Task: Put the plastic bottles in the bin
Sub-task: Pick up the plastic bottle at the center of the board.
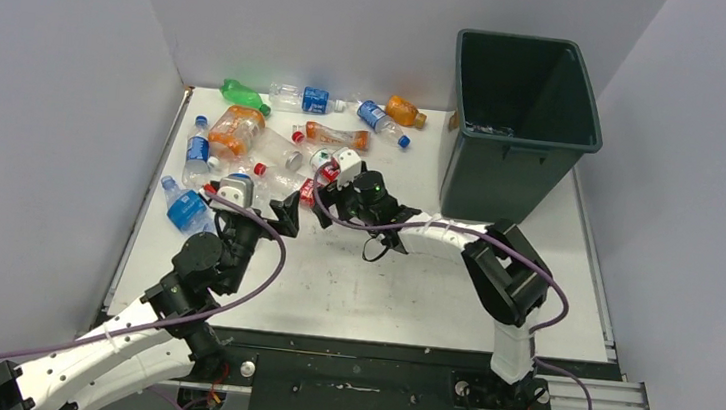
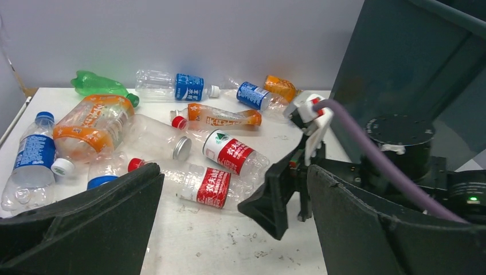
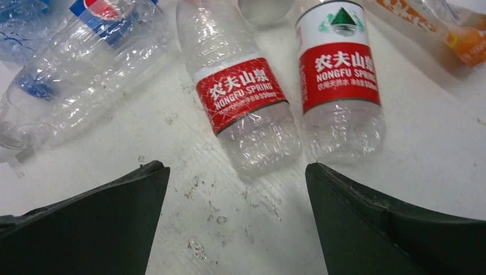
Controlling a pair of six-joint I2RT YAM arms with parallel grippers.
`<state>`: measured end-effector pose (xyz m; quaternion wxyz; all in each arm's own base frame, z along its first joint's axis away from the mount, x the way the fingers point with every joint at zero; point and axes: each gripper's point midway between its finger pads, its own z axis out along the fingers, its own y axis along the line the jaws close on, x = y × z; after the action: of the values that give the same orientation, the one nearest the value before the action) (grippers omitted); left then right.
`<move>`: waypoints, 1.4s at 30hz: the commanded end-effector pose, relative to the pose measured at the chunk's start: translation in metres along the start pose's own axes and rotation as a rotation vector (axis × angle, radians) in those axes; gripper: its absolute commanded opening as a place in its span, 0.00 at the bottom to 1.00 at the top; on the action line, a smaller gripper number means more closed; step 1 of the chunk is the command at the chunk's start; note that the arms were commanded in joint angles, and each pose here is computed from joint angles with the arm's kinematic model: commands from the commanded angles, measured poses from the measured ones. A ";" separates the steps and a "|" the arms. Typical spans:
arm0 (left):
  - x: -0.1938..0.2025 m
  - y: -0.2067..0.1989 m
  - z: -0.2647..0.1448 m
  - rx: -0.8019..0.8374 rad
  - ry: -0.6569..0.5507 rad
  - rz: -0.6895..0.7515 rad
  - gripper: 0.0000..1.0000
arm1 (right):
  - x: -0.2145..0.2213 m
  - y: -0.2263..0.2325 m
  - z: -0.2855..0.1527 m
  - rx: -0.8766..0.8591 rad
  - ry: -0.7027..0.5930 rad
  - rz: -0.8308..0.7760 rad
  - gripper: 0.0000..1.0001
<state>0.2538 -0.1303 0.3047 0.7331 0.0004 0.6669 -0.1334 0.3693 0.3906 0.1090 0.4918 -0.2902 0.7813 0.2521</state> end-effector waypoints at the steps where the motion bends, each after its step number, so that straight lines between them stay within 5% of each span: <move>1: -0.017 -0.005 0.000 0.030 -0.055 -0.033 0.96 | -0.053 0.018 0.018 -0.068 -0.156 -0.180 0.94; 23: -0.033 0.005 -0.008 0.011 -0.110 -0.053 0.96 | 0.010 0.010 0.104 -0.068 0.070 -0.350 0.88; 27: -0.034 0.005 -0.008 0.013 -0.114 -0.056 0.96 | 0.024 0.011 0.102 -0.071 0.101 -0.360 0.80; 36: -0.034 0.005 -0.009 0.016 -0.116 -0.057 0.96 | 0.022 0.018 0.076 -0.070 0.065 -0.361 0.39; 42: -0.044 0.022 -0.013 -0.062 -0.153 -0.091 0.96 | -0.025 0.050 0.015 -0.052 -0.061 -0.360 0.34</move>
<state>0.2447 -0.1171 0.3228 0.7541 -0.0134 0.6405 -0.1449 0.3767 0.4288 0.0377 0.4642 -0.4546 0.7428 0.1614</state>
